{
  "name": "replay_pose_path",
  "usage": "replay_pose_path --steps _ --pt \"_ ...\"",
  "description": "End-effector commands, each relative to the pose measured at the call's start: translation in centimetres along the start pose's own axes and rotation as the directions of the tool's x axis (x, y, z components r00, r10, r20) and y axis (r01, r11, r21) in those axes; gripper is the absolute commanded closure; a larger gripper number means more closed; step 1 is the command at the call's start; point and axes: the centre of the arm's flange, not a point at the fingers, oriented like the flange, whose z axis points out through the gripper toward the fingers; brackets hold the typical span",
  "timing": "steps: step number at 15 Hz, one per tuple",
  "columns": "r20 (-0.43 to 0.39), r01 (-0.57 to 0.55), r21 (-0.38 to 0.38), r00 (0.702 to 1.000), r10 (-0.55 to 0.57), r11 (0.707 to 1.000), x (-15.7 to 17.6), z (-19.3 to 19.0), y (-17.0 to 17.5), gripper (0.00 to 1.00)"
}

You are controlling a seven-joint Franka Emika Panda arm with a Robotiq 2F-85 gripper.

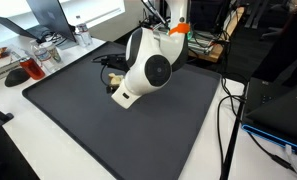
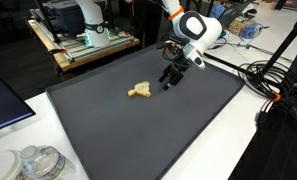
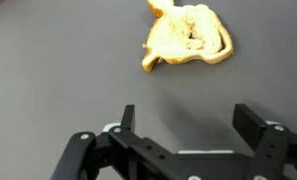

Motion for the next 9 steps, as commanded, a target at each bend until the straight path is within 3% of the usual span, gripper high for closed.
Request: replay_pose_path --steps 1,4,9 --pt "0.007 0.029 -0.055 1.0 -0.028 0.998 -3.7 -1.1 -3.1 0.0" --pt "0.007 0.061 -0.103 0.998 -0.06 0.993 -5.0 -1.2 -4.4 0.0" --pt "-0.103 0.044 -0.145 0.993 -0.059 0.988 -8.2 -0.8 -7.0 0.0"
